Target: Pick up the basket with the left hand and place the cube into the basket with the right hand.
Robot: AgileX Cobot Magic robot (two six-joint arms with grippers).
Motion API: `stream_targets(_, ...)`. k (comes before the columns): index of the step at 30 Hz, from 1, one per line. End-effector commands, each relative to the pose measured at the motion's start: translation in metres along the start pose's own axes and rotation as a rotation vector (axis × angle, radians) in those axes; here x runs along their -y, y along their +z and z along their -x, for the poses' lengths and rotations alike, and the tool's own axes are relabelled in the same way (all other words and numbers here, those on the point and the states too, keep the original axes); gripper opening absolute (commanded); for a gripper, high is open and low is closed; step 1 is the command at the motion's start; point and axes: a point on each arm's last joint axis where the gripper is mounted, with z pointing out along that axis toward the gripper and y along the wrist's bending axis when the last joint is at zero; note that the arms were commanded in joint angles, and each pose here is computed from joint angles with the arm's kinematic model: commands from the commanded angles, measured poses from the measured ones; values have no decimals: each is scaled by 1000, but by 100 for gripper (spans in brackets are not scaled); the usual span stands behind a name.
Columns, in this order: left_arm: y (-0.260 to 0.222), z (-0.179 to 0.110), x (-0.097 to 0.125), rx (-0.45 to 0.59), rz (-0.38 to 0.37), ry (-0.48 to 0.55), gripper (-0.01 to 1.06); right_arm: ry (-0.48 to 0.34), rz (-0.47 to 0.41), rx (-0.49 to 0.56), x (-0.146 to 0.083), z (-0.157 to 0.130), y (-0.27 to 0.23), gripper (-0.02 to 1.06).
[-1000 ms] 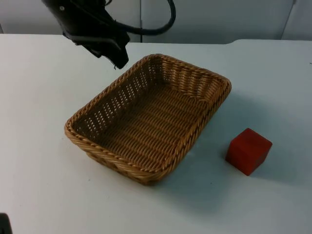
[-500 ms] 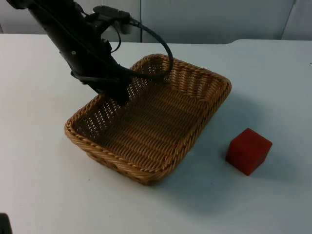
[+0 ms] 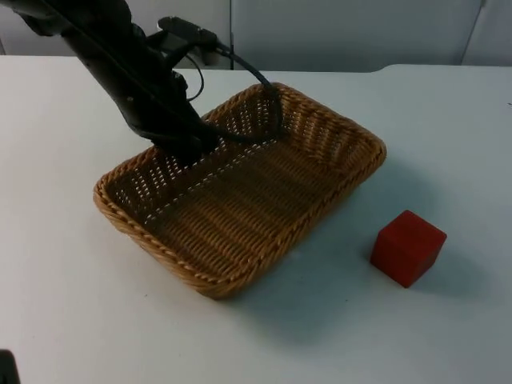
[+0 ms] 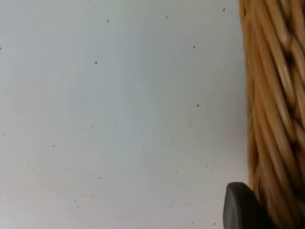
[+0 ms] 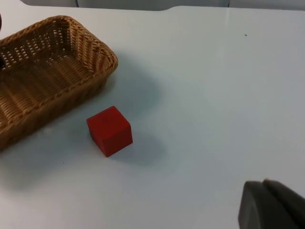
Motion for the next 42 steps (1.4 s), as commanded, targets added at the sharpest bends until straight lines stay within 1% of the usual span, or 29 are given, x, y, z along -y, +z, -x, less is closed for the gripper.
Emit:
stream_targets(1, -4, 6, -3, -9, 42, 55, 0, 9, -6, 7, 0, -1, 1, 0)
stream_targets(3, -13, 12, -5, -37, 41, 73, 0, 9, -6, 7, 0, -1, 1, 0)
stream_targets(5, -23, 18, -6, -74, 15, 73, 0, 9, -6, 7, 0, -1, 1, 0)
stream_targets(6, -29, 21, -9, -79, 8, 62, 0, 9, -6, 7, 0, -1, 1, 0)
stream_targets(10, -46, 30, -10, -112, -35, 27, 0, 9, -6, 7, 0, -1, 1, 0)
stream_targets(12, -58, 36, -13, -106, -59, -5, 0, 9, -6, 7, 0, -1, 1, 0)
stream_targets(13, -58, 36, -13, -106, -59, -5, 0, 9, -6, 7, 0, -1, 1, 0)
stream_targets(15, -69, 40, -18, -62, -90, -58, 0, 9, -6, 7, 0, -1, 1, 0)
stream_targets(17, -82, 45, -21, 19, -133, -125, 0, 9, -6, 7, 0, -1, 1, 0)
stream_targets(18, -82, 45, -21, 19, -133, -125, 0, 9, -6, 7, 0, -1, 1, 0)
stream_targets(20, -93, 48, -25, 70, -158, -165, 0, 9, -6, 7, 0, -1, 1, 0)
stream_targets(23, -106, 49, -27, 101, -166, -185, 0, 9, -6, 7, 0, -1, 1, 0)
stream_targets(42, -108, 48, -26, 92, -167, -173, 0, 9, -6, 7, 0, -1, 1, 0)
